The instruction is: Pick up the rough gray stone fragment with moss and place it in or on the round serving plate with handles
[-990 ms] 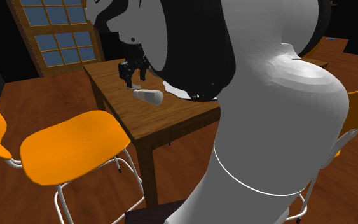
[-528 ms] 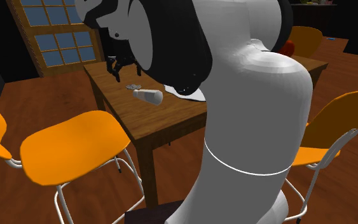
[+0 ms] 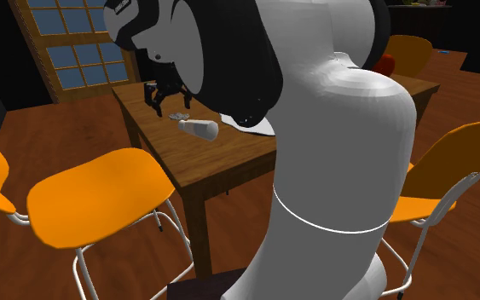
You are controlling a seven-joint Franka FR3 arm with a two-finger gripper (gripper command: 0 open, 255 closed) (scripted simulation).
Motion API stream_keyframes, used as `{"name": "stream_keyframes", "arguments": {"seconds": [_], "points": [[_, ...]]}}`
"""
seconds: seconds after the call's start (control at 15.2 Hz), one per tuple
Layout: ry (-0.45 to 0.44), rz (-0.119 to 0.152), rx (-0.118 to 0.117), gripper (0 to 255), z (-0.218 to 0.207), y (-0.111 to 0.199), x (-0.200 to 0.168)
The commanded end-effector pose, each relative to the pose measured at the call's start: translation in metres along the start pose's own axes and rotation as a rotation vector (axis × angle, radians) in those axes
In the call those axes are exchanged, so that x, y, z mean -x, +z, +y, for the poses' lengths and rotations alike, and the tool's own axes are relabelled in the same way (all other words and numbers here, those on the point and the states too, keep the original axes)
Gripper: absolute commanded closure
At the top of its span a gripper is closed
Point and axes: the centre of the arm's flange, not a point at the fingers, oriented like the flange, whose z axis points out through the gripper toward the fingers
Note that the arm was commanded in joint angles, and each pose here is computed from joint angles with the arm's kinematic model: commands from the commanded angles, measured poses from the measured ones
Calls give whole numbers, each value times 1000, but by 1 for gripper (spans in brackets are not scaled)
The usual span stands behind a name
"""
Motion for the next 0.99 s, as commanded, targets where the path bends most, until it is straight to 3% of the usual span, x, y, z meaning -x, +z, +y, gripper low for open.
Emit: {"name": "stream_keyframes", "arguments": {"seconds": [0.0, 0.13, 0.2, 0.92], "points": [[0, 0, 0, 0, 0, 0, 0], [0, 0, 0, 0, 0, 0, 0], [0, 0, 0, 255, 0, 0, 0], [0, 0, 0, 255, 0, -10, -1]]}}
